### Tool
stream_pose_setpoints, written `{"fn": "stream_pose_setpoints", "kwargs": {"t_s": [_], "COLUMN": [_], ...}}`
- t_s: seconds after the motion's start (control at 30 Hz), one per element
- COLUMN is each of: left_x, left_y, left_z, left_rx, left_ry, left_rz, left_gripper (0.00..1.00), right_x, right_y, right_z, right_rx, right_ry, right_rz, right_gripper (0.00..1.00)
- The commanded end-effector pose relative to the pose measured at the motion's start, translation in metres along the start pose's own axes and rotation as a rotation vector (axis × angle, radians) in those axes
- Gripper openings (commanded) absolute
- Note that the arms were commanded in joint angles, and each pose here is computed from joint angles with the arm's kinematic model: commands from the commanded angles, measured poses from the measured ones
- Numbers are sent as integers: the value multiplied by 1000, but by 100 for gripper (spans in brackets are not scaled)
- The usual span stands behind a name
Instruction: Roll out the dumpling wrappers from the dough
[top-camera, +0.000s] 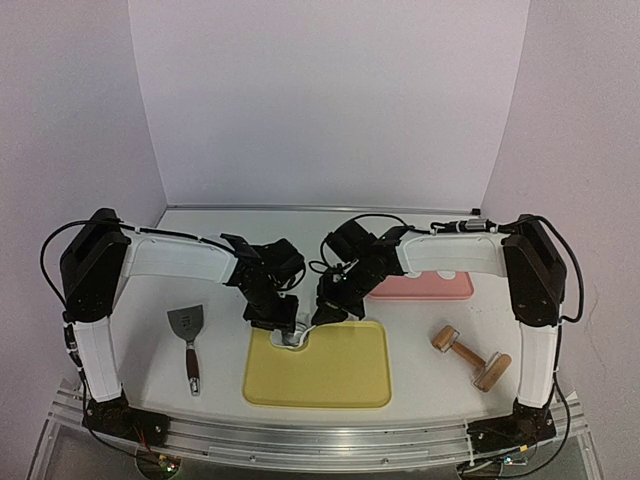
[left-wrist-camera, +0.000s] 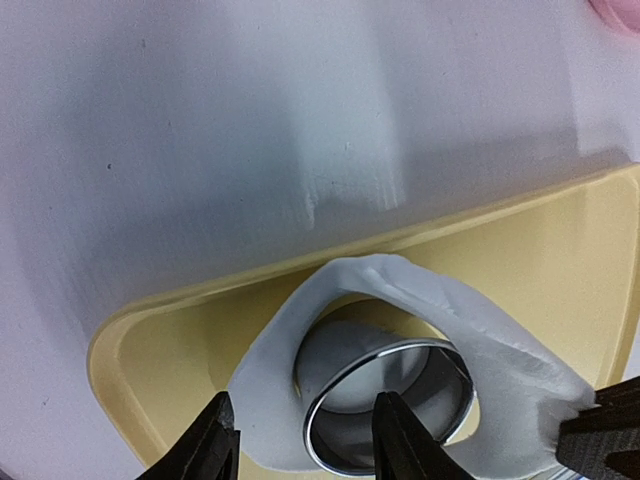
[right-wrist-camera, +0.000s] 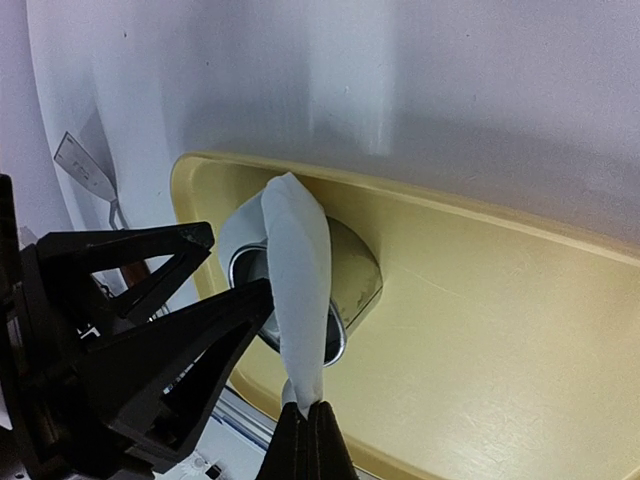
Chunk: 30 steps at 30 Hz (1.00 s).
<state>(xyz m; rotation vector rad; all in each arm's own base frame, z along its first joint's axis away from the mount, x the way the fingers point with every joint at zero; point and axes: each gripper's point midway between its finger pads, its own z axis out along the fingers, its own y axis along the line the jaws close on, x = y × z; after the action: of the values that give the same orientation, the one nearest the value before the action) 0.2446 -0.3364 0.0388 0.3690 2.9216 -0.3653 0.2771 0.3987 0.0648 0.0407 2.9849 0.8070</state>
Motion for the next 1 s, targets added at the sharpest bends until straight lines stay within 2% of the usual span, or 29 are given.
{"fn": "stream_pose_setpoints", "kwargs": {"t_s": [0.0, 0.27, 0.5, 0.6, 0.8, 0.97], "left_x": [-23, -14, -15, -12, 1, 11], "left_y": [-11, 3, -17, -18, 5, 8], "left_z": [-41, -55, -73, -78, -80, -83], "left_rx": [53, 42, 223, 264, 213, 256], "left_ry": [-124, -160, -255, -280, -287, -295], "left_rz": [-8, -61, -22, -23, -86, -110], "left_gripper": [50, 58, 62, 63, 63, 64], "right_x": [-2, 2, 2, 2, 2, 8], "right_y": [25, 34, 37, 40, 58, 68], "right_z": [-1, 2, 8, 12, 19, 29], "right_rx": [-74, -102, -103, -105, -135, -145], "right_ry": [0, 18, 20, 24, 36, 60], "right_rz": [-8, 1, 15, 22, 13, 6], "right_gripper": [0, 0, 0, 0, 0, 0]}}
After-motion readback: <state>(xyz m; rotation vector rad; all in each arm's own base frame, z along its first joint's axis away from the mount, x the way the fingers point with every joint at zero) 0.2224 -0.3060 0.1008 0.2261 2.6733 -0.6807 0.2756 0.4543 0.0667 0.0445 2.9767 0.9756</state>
